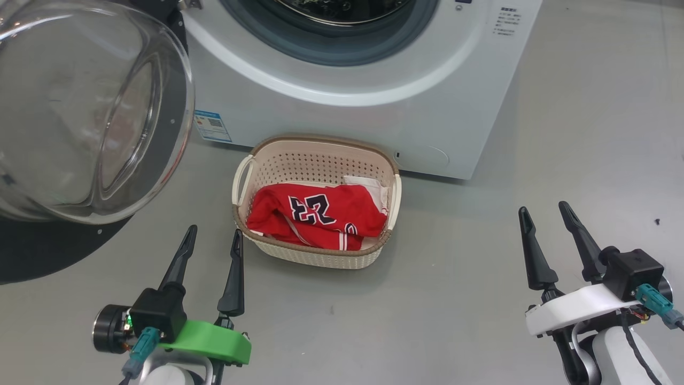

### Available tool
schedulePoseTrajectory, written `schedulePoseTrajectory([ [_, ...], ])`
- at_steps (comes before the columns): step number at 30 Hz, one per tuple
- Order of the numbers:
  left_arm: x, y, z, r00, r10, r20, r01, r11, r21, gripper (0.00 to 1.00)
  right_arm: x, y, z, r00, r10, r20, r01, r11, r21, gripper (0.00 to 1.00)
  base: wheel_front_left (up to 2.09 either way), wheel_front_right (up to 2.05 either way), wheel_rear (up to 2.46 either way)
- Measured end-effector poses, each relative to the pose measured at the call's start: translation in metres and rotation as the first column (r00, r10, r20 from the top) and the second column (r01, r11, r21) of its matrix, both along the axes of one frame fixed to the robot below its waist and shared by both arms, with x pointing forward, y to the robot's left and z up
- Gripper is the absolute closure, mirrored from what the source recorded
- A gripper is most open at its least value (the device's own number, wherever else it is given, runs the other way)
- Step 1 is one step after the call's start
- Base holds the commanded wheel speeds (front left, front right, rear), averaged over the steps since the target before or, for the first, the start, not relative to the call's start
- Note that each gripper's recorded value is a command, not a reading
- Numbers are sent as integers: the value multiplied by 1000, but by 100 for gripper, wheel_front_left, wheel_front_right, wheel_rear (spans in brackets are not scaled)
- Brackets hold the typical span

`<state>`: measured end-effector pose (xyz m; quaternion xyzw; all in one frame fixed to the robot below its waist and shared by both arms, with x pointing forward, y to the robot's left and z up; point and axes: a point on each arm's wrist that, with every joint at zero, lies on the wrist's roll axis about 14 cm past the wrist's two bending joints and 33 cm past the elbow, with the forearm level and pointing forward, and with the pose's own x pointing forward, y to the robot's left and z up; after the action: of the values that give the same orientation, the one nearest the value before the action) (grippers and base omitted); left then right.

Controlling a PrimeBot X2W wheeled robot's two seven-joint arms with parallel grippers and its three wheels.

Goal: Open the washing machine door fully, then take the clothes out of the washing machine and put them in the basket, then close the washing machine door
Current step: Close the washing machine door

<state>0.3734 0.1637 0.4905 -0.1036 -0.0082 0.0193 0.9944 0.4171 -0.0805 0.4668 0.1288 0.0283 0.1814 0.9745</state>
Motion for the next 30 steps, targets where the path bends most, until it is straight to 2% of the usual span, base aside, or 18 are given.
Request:
schedulePoseTrajectory([
  [12,-24,38,9,992,128,17,-129,992,13,0,0,50,4,990,143,12,-143,990,17,0,0,0,0],
  [30,-61,76,17,962,270,36,-271,962,20,0,-13,102,12,957,289,33,-290,957,28,0,0,0,0],
])
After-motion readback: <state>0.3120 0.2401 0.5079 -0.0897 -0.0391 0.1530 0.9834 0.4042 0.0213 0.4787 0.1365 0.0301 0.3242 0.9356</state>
